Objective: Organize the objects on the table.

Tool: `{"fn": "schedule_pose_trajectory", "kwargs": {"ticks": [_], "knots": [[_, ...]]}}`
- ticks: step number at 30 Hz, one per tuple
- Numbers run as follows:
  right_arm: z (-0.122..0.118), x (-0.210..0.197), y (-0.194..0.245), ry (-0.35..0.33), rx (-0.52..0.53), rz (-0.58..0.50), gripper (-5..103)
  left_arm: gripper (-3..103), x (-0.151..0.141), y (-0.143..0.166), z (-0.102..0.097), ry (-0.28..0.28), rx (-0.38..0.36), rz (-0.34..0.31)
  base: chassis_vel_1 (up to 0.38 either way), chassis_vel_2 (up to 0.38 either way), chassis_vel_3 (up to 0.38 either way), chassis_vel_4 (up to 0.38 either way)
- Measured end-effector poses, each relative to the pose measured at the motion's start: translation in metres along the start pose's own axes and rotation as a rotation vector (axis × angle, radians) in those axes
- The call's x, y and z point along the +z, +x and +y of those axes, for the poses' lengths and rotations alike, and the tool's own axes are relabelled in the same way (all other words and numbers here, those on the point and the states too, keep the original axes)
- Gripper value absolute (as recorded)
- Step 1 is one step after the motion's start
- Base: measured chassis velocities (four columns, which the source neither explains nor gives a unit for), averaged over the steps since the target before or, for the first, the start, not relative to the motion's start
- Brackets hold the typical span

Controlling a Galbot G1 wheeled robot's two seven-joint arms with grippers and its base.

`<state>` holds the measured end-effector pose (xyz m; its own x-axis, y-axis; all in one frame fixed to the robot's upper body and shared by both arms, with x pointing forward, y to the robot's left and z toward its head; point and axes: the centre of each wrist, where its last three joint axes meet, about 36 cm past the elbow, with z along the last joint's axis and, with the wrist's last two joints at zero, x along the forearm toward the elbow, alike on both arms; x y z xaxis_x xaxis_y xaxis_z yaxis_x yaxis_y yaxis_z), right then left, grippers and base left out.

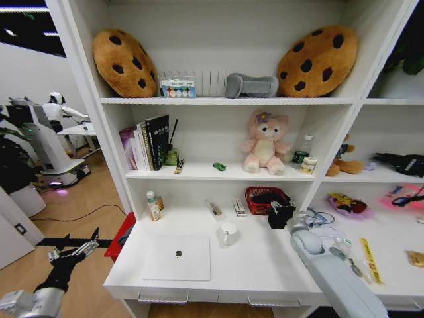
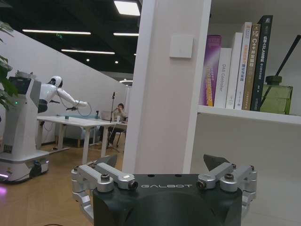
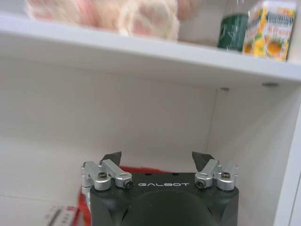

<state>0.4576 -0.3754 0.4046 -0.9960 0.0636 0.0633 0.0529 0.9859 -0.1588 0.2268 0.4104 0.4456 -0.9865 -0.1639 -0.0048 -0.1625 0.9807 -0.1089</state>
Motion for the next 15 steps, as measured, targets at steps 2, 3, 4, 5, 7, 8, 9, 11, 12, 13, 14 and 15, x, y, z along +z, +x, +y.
{"fn": "schedule_pose_trajectory", "kwargs": {"ticks": [2,3,4,5,7,8,9,11,12,13,14,15], "knots": [[0.008,-0.015,0.025,-0.011,-0.032,-0.021,94,100,0.0,0.0,0.0,0.0,0.0,0.0,0.0,0.0,0.0,0.0],[0.008,-0.015,0.025,-0.011,-0.032,-0.021,94,100,0.0,0.0,0.0,0.0,0.0,0.0,0.0,0.0,0.0,0.0],[0.011,-0.019,0.04,-0.013,-0.053,-0.032,98,100,0.0,0.0,0.0,0.0,0.0,0.0,0.0,0.0,0.0,0.0],[0.012,-0.019,0.049,-0.013,-0.062,-0.046,99,100,0.0,0.0,0.0,0.0,0.0,0.0,0.0,0.0,0.0,0.0],[0.013,-0.018,0.059,-0.008,-0.072,-0.063,99,100,0.0,0.0,0.0,0.0,0.0,0.0,0.0,0.0,0.0,0.0],[0.013,-0.011,0.073,-0.003,-0.082,-0.086,100,100,0.0,0.0,0.0,0.0,0.0,0.0,0.0,0.0,0.0,0.0],[0.013,-0.011,0.073,-0.003,-0.082,-0.086,100,100,0.0,0.0,0.0,0.0,0.0,0.0,0.0,0.0,0.0,0.0],[0.012,0.001,0.095,-0.006,-0.084,-0.122,100,100,0.0,0.0,0.0,0.0,0.0,0.0,0.0,0.0,0.0,0.0],[0.013,0.006,0.105,-0.01,-0.084,-0.124,100,100,0.0,0.0,0.0,0.0,0.0,0.0,0.0,0.0,0.0,0.0],[0.013,0.01,0.112,-0.013,-0.083,-0.126,100,100,0.0,0.0,0.0,0.0,0.0,0.0,0.0,0.0,0.0,0.0],[0.013,0.01,0.112,-0.013,-0.083,-0.126,100,100,0.0,0.0,0.0,0.0,0.0,0.0,0.0,0.0,0.0,0.0],[0.012,0.015,0.124,-0.014,-0.076,-0.126,100,100,0.0,0.0,0.0,0.0,0.0,0.0,0.0,0.0,0.0,0.0]]}}
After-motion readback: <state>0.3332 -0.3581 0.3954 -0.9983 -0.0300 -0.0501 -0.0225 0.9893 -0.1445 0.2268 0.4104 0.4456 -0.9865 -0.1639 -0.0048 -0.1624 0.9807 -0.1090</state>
